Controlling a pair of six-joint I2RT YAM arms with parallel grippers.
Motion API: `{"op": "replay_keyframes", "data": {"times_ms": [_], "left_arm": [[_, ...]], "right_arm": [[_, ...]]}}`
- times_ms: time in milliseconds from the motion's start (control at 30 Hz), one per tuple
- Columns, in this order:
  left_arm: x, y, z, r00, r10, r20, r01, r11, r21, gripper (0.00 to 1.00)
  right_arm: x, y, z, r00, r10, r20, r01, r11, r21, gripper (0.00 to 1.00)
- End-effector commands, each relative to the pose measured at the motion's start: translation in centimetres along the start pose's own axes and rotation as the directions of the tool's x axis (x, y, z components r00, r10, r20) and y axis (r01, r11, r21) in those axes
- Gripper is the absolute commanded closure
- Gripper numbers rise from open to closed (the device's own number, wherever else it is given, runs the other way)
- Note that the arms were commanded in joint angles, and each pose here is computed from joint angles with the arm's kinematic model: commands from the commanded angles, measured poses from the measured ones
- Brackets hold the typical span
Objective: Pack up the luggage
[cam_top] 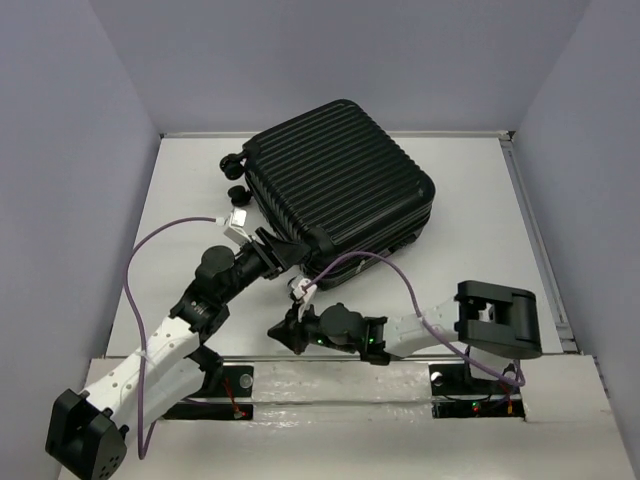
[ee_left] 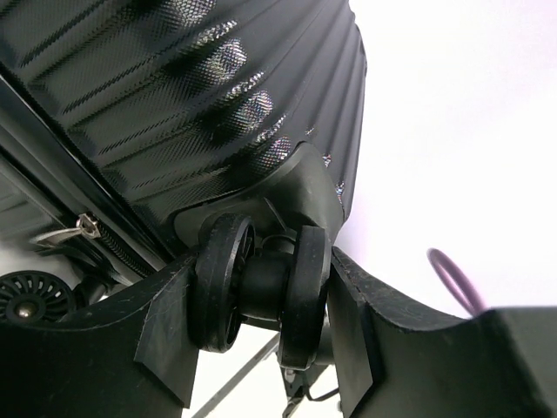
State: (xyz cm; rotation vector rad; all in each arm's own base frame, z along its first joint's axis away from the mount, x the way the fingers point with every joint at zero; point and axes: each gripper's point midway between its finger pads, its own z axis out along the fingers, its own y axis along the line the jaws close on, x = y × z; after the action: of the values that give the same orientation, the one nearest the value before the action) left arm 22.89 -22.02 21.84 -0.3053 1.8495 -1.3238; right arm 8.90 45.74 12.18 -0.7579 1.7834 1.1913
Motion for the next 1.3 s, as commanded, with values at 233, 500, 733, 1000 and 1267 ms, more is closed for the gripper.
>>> {"op": "replay_keyframes", "data": {"times_ms": [233, 500, 733, 1000, 1267], "left_arm": [[-5.5, -9.2, -2.7, 0.980, 0.043, 0.192, -0.084, 0.973, 0.214, 0.94], [-4.9, -6.8, -2.4, 0.978, 0.037, 0.205, -0.073, 0.983, 0.169, 0.94], [-4.4, -6.3, -2.2, 0.980, 0.037, 0.193, -0.071, 0.983, 0.170, 0.94], [-4.0, -5.7, -2.0, 0.982, 0.032, 0.184, -0.063, 0.984, 0.169, 0.94], [-3.8, -5.7, -2.0, 0.984, 0.029, 0.177, -0.060, 0.983, 0.175, 0.94]], "right_arm": [[-7.2, -7.6, -7.1, 0.960, 0.035, 0.279, -0.121, 0.948, 0.295, 0.93], [-6.5, -15.9, -16.3, 0.977, 0.062, 0.206, -0.157, 0.860, 0.486, 0.44], [-8.1, -16.9, -15.3, 0.986, 0.032, 0.161, -0.107, 0.869, 0.484, 0.43], [-7.8, -18.5, -14.1, 0.992, 0.020, 0.126, -0.086, 0.833, 0.546, 0.44], [-9.2, -19.4, -12.7, 0.987, -0.035, 0.156, -0.060, 0.825, 0.563, 0.46]]}}
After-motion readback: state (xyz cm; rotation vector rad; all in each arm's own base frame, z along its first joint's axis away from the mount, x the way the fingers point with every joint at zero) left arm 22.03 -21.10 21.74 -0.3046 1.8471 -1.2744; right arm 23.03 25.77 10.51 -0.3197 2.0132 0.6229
